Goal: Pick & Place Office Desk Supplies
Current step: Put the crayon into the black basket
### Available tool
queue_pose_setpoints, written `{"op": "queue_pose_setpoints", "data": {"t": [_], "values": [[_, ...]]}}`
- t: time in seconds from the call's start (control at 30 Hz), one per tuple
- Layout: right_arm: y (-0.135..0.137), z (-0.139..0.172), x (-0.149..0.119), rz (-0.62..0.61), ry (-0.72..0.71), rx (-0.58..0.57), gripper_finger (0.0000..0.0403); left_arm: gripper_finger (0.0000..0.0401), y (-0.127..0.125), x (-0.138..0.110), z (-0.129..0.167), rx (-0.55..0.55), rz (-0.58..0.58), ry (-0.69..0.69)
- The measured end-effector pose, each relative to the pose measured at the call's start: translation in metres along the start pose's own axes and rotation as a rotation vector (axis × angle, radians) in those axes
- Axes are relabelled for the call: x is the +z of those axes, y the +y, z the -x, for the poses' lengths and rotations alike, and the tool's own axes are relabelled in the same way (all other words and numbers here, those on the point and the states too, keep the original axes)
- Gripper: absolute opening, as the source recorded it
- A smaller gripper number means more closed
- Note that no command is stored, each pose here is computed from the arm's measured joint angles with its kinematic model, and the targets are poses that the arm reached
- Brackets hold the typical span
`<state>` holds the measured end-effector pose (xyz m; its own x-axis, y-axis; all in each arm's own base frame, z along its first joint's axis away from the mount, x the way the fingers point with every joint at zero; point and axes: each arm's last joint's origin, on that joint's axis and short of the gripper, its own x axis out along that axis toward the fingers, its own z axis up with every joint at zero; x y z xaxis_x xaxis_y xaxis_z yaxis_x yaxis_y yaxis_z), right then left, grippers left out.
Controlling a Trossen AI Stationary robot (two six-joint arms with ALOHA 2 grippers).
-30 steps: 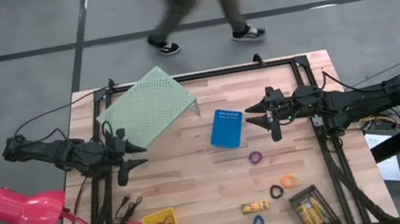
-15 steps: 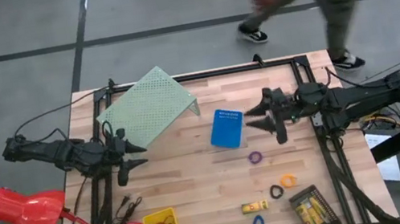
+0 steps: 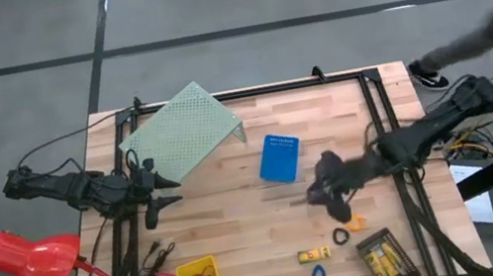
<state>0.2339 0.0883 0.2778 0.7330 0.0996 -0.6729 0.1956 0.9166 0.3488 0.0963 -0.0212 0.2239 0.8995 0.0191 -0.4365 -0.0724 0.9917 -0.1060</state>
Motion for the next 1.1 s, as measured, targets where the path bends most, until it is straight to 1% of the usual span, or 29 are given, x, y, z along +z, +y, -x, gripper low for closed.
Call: {"op": "queue_pose_setpoints", "data": {"t": [0.1, 0.2, 0.37, 0.53, 0.73, 0.9, 1.1], "values": [[0.013, -0.022, -0.014, 0.043, 0.124, -0.053, 0.0183, 0.0183, 0.0, 0.0, 0.0, 0.0, 0.0, 0.0], [0.028, -0.043, -0.029, 0.095, 0.209, -0.078, 0.0183, 0.0183, 0.0, 0.0, 0.0, 0.0, 0.0, 0.001], [0.057, -0.061, -0.046, 0.175, 0.274, -0.069, 0.0183, 0.0183, 0.0, 0.0, 0.0, 0.0, 0.0, 0.0], [0.081, -0.069, -0.058, 0.246, 0.312, -0.121, 0.0183, 0.0183, 0.0, 0.0, 0.0, 0.0, 0.0, 0.0], [0.094, -0.087, -0.079, 0.317, 0.373, -0.143, 0.0183, 0.0183, 0.0, 0.0, 0.0, 0.0, 0.0, 0.0], [0.101, -0.1, -0.085, 0.323, 0.384, -0.143, 0.0183, 0.0183, 0.0, 0.0, 0.0, 0.0, 0.0, 0.0], [0.099, -0.115, -0.095, 0.306, 0.415, -0.18, 0.0183, 0.0183, 0.0, 0.0, 0.0, 0.0, 0.0, 0.0]]}}
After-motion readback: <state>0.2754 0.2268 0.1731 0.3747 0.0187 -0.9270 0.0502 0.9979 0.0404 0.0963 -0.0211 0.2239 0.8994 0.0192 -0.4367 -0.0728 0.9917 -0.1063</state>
